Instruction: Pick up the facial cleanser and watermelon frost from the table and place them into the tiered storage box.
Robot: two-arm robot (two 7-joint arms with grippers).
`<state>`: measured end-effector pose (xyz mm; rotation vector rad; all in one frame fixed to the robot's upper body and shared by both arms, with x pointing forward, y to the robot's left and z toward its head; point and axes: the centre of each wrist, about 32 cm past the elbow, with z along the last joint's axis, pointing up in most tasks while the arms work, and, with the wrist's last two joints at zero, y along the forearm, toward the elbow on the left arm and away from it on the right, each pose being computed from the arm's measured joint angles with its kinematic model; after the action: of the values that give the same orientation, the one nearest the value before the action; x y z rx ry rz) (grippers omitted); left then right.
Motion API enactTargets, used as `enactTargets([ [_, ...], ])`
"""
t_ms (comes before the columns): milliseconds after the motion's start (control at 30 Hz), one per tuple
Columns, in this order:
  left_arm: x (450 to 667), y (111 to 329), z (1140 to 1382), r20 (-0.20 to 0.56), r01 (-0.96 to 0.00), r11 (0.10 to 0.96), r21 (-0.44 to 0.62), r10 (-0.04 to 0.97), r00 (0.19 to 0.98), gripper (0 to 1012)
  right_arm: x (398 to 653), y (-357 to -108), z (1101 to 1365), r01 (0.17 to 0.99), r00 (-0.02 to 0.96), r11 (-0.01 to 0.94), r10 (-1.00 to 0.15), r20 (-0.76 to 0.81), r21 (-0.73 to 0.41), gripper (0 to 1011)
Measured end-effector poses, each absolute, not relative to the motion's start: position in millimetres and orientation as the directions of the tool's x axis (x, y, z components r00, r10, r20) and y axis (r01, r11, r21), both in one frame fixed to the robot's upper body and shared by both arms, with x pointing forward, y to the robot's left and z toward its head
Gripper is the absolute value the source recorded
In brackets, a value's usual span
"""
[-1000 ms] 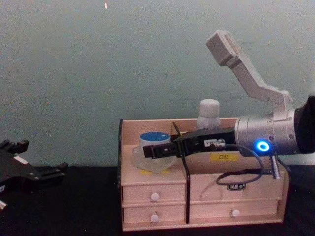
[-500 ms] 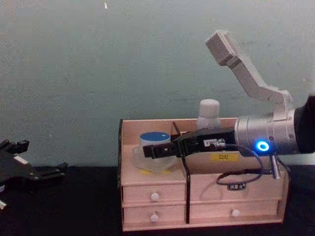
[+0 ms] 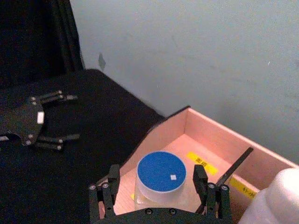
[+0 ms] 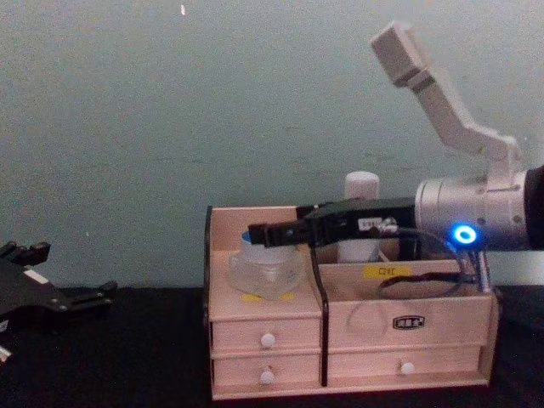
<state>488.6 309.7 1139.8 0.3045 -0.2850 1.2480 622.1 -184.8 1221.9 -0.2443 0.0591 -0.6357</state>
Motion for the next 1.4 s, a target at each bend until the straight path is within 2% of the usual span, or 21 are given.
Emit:
enactTargets([
  [233, 488.6, 309.7, 1139.8, 0.374, -0.955, 0.287, 0.07, 0.88, 0.292, 1001, 608.5, -197.4, 1233.2, 0.577, 0.811, 0.794, -0.585, 0.019, -0.192, 1003],
  [400, 488.6, 309.7, 1139.8, 0.374, -0.955, 0.287, 0.07, 0.88, 0.292, 1001, 585.2, -229.1, 1239.7, 0.575, 0.814, 0.801, -0.581, 0.014, -0.166, 1002],
  [433, 488.6, 309.7, 1139.8, 0.374, -0.955, 0.287, 0.07, 0.88, 0.292, 1001, 585.2, -229.1, 1239.7, 0.575, 0.814, 0.801, -0.581, 0.014, -0.166, 1002],
  [600, 488.6, 309.7, 1139.8, 0.374, -0.955, 0.287, 0.07, 0.88, 0.292, 1001, 559.5, -270.0, 1240.8, 0.608, 0.786, 0.773, -0.618, 0.003, -0.182, 1003],
  [833, 488.6, 309.7, 1139.8, 0.374, -0.955, 0.287, 0.07, 0.88, 0.292, 1001, 551.3, -286.8, 1238.0, 0.681, 0.715, 0.699, -0.699, -0.008, -0.219, 1003],
  [933, 488.6, 309.7, 1139.8, 0.374, -0.955, 0.287, 0.07, 0.88, 0.292, 1001, 550.5, -294.8, 1237.5, 0.742, 0.646, 0.632, -0.763, -0.011, -0.223, 1002],
  [1067, 488.6, 309.7, 1139.8, 0.374, -0.955, 0.287, 0.07, 0.88, 0.292, 1001, 548.7, -310.1, 1238.8, 0.863, 0.476, 0.463, -0.879, 0.018, -0.201, 1002],
  [1167, 488.6, 309.7, 1139.8, 0.374, -0.955, 0.287, 0.07, 0.88, 0.292, 1001, 548.1, -319.6, 1241.0, 0.918, 0.363, 0.352, -0.932, 0.028, -0.185, 1003],
  [1267, 488.6, 309.7, 1139.8, 0.374, -0.955, 0.287, 0.07, 0.88, 0.292, 1001, 545.9, -329.5, 1239.5, 0.955, 0.247, 0.237, -0.969, 0.033, -0.179, 1003],
  [1300, 488.6, 309.7, 1139.7, 0.374, -0.955, 0.287, 0.07, 0.88, 0.292, 1001, 545.9, -329.5, 1239.5, 0.955, 0.247, 0.237, -0.969, 0.033, -0.179, 1003],
  [1400, 488.6, 309.7, 1139.8, 0.374, -0.955, 0.287, 0.07, 0.88, 0.292, 1001, 531.6, -334.2, 1224.4, 0.973, 0.148, 0.138, -0.988, 0.044, -0.187, 1002],
])
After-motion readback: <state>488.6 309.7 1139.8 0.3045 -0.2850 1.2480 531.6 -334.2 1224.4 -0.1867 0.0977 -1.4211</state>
